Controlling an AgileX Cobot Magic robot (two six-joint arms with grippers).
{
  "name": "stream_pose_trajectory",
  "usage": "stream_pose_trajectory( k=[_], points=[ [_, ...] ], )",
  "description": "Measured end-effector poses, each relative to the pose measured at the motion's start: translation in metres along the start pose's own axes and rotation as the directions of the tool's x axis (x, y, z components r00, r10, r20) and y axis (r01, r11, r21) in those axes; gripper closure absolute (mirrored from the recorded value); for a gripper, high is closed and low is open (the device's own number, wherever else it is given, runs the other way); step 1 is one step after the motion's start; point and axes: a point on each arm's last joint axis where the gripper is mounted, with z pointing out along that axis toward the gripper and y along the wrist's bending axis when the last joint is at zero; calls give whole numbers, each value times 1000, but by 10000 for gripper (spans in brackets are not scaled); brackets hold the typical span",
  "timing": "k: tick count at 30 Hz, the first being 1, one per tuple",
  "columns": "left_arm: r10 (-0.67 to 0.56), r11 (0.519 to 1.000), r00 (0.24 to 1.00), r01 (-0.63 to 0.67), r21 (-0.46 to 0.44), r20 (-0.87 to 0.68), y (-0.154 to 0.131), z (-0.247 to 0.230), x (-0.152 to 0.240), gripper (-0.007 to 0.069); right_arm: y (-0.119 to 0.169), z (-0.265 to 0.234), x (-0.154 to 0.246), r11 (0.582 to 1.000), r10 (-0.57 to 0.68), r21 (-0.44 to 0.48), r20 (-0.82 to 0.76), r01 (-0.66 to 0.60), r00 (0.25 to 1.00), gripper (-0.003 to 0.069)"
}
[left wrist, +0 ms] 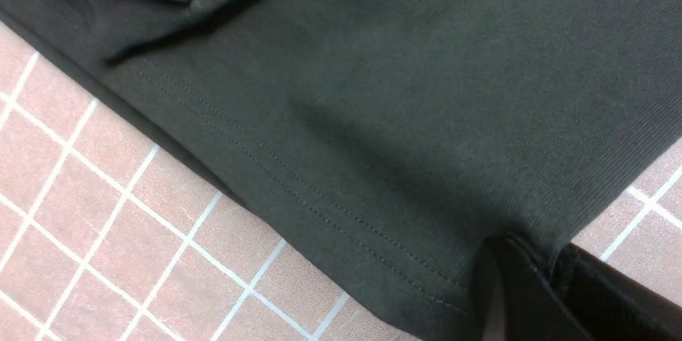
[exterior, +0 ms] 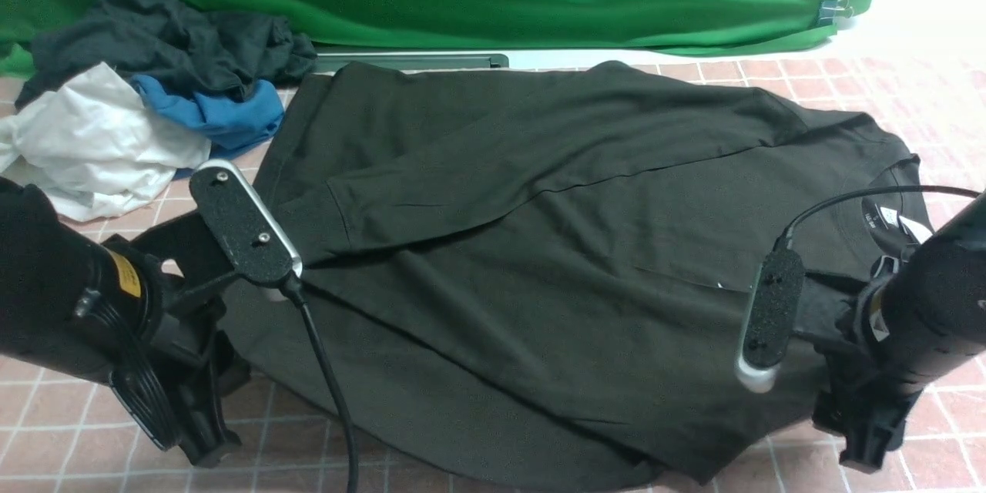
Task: Fold a long-sleeved shirt over a pink coffee tablecloth.
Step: 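Grasp the near edge of the shirt at its hem and shoulder corners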
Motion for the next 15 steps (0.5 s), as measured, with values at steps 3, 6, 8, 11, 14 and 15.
stream_pose_trajectory(
  k=[3,6,8,11,14,15],
  points=[
    [0,1000,1000,0,-4,5,0,-1,0,594,-5,6,4,1000,24,-3,-5,-24,1000,169],
    [0,1000,1000,0,-6,8,0,-2,0,594,-12,9,8,998,56,10,7,-56,998,169],
    [0,1000,1000,0,-6,8,0,-2,0,594,-16,11,10,997,72,17,16,-72,997,172],
    [0,1000,1000,0,-6,8,0,-2,0,594,-17,16,11,997,78,11,10,-78,997,195],
    [-7,1000,1000,7,0,13,-1,-3,0,594,-17,20,10,997,77,-1,1,-77,997,216],
    [-9,1000,1000,9,2,14,-1,-3,0,594,-17,20,10,997,81,-1,3,-81,997,222]
  ],
)
